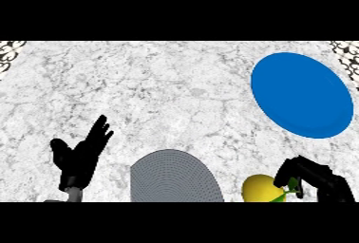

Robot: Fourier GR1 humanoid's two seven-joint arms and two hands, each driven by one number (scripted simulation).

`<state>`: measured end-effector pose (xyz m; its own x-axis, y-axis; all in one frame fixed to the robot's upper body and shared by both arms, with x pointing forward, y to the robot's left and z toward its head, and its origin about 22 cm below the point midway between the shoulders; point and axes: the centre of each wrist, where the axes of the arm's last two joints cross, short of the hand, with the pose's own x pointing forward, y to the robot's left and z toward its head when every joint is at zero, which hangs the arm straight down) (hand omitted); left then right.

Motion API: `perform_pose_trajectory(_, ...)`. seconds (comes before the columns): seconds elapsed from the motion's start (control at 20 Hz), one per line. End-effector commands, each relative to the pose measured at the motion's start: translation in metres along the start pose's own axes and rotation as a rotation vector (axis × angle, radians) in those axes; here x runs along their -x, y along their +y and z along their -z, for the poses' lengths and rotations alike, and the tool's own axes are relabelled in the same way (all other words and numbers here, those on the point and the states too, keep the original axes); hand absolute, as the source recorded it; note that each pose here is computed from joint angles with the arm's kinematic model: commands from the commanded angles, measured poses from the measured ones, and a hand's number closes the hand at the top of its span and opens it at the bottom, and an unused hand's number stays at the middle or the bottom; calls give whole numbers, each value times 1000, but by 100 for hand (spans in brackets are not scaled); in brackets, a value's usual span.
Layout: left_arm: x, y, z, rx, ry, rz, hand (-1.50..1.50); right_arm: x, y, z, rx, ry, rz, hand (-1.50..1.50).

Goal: Pick the lemon from the placemat and place it in the plate

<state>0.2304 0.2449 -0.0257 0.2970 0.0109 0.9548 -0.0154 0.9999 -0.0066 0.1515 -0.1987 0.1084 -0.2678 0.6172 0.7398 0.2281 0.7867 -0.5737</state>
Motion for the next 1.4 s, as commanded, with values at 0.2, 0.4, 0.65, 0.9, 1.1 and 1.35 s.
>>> perform_pose_trajectory(0.2, -3, -16, 8, 29, 72, 21, 0, 87, -27, 56, 189, 41, -22, 150)
perform_pose_trajectory(0.4, 3, -26, 11, 32, 68, 10, 0, 133, -53, 86, 279, 54, -65, 150)
perform_pose_trajectory(0.65, 3, -4, 10, 18, 67, 38, 0, 171, -66, 138, 283, 65, -36, 150)
perform_pose_trajectory(0.9, 4, -12, 6, 61, 70, 31, 0, 199, -71, 174, 281, 51, -32, 150)
perform_pose_trajectory(1.1, 2, 0, 15, 47, 66, 18, 0, 219, -80, 186, 269, 46, -20, 150)
perform_pose_trajectory(1.35, -6, -30, 14, 88, 45, 33, 0, 229, -91, 188, -10, 296, -260, -150)
